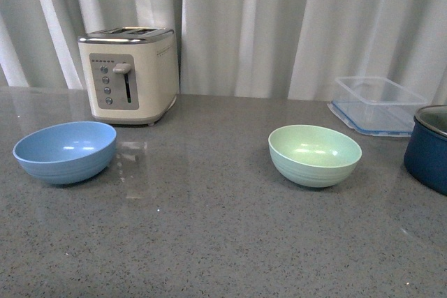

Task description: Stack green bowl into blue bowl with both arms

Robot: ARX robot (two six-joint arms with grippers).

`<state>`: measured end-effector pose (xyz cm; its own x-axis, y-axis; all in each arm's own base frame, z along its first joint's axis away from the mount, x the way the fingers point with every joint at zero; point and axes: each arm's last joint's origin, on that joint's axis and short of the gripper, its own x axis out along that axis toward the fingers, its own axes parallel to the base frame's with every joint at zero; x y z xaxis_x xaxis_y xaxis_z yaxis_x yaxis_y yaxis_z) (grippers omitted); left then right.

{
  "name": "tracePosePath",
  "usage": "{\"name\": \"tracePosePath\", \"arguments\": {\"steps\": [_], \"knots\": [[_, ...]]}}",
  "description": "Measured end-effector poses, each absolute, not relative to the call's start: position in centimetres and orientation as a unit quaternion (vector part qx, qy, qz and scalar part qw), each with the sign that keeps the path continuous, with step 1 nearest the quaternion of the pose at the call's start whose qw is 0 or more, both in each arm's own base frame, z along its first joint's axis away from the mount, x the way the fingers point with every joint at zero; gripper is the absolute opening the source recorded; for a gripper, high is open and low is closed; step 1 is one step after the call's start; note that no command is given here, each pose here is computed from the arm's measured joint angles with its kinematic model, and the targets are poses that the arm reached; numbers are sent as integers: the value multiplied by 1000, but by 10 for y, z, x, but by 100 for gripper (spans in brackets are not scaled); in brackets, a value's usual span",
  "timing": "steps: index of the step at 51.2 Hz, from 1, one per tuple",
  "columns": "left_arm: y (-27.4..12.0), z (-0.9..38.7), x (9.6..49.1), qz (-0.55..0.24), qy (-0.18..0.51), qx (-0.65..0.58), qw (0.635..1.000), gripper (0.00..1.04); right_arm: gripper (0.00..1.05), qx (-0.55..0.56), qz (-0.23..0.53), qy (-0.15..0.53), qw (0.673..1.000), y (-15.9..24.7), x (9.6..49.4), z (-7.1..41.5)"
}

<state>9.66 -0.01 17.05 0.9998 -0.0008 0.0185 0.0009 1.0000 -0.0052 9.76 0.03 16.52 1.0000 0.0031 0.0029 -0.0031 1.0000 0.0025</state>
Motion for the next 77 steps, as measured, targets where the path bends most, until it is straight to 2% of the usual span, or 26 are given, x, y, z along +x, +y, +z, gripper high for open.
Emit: {"name": "tracePosePath", "arguments": {"steps": [45, 47, 51, 54, 65, 72, 77], "knots": [[0, 171, 97, 0, -9, -3, 1000, 98, 95, 1, 2, -1, 1000, 0, 98, 165], [0, 170, 97, 11, -2, 2, 1000, 98, 95, 1, 2, -1, 1000, 0, 98, 165], [-1, 170, 99, 84, 44, 33, 995, 98, 95, 1, 2, -1, 1000, 0, 98, 165], [-1, 176, 102, 116, 58, 43, 991, 98, 95, 1, 1, -2, 1000, 0, 98, 165], [4, 234, 119, 105, 41, 19, 993, 98, 95, 1, 2, -2, 1000, 0, 98, 165], [23, 279, 149, 67, 78, -103, 989, 98, 95, 1, 2, -2, 1000, 0, 98, 165], [33, 297, 167, 67, 92, -156, 981, 98, 95, 1, 2, -2, 1000, 0, 98, 165]]}}
